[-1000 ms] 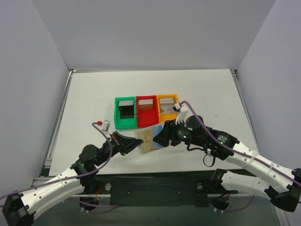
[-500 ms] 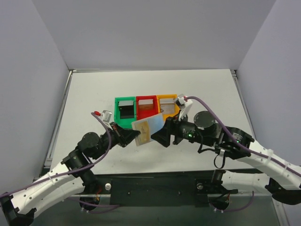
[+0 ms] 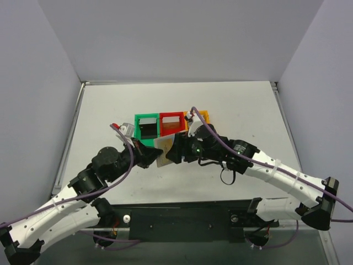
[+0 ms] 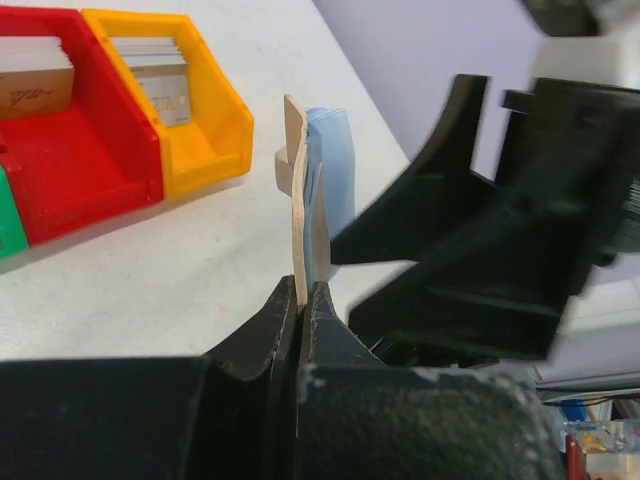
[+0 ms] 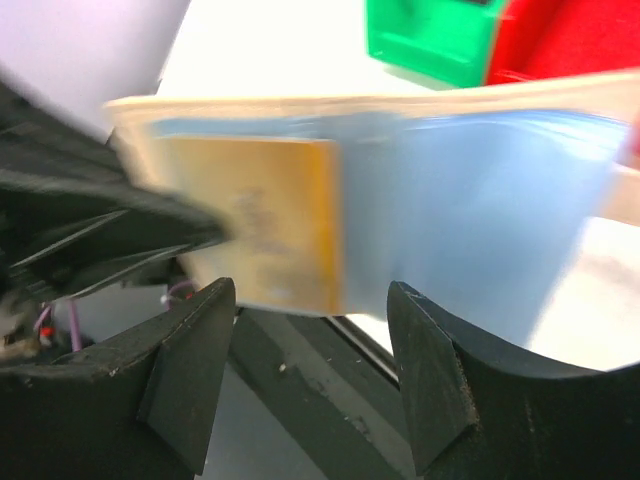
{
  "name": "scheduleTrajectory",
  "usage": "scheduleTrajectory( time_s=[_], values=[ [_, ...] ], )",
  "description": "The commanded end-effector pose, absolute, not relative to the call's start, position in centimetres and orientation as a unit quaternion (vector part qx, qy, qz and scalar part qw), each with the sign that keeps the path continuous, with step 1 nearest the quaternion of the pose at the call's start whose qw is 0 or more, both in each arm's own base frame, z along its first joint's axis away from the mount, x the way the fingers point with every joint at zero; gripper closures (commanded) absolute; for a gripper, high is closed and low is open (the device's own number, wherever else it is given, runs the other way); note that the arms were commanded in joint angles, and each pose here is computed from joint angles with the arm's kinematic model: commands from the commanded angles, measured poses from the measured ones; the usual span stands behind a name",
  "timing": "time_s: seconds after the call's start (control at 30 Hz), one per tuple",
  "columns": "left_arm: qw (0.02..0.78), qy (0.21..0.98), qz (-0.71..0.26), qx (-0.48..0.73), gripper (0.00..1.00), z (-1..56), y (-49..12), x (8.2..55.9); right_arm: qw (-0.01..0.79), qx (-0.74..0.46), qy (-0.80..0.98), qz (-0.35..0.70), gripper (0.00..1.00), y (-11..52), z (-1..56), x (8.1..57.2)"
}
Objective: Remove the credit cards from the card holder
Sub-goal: Remove the credit card from the card holder.
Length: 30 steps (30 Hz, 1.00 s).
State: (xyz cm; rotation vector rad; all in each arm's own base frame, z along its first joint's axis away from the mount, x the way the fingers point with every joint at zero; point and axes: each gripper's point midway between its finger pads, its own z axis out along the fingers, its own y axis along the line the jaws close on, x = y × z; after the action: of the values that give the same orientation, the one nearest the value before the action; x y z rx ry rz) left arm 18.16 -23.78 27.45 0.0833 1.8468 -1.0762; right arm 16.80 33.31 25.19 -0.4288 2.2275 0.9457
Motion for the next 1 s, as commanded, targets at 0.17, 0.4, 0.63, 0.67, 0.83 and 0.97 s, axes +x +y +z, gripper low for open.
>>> scheduleTrajectory(
  time_s=[0.17,0.4,0.63,0.67,0.83,0.97],
  values=[
    [0.513,0.653,-0.556,0.038,1.00,33.9,-23.6,15.6,0.372,-0.123,0.821,0.415,0.42,30.0,28.0,18.9],
    [0.504,0.653,-0.564,0.044,1.00,33.8,-23.5,15.0,0.420,-0.148,0.760,0.474,0.42,28.3,35.5,16.5],
    [0.506,0.648,-0.568,0.043,1.00,34.2,-23.6,15.0,0.397,-0.185,0.706,0.557,0.42,29.0,40.1,13.1],
    [0.507,0.642,-0.573,0.044,1.00,34.4,-23.6,14.9,0.389,-0.184,0.704,0.564,0.42,29.4,40.1,12.9],
    [0.502,0.617,-0.604,0.044,1.00,35.5,-24.0,14.4,0.355,-0.187,0.718,0.569,0.42,31.5,37.3,13.0],
    [0.495,0.600,-0.626,0.050,1.00,36.1,-24.3,13.7,0.350,-0.183,0.723,0.567,0.42,31.9,36.4,13.3]
  ],
)
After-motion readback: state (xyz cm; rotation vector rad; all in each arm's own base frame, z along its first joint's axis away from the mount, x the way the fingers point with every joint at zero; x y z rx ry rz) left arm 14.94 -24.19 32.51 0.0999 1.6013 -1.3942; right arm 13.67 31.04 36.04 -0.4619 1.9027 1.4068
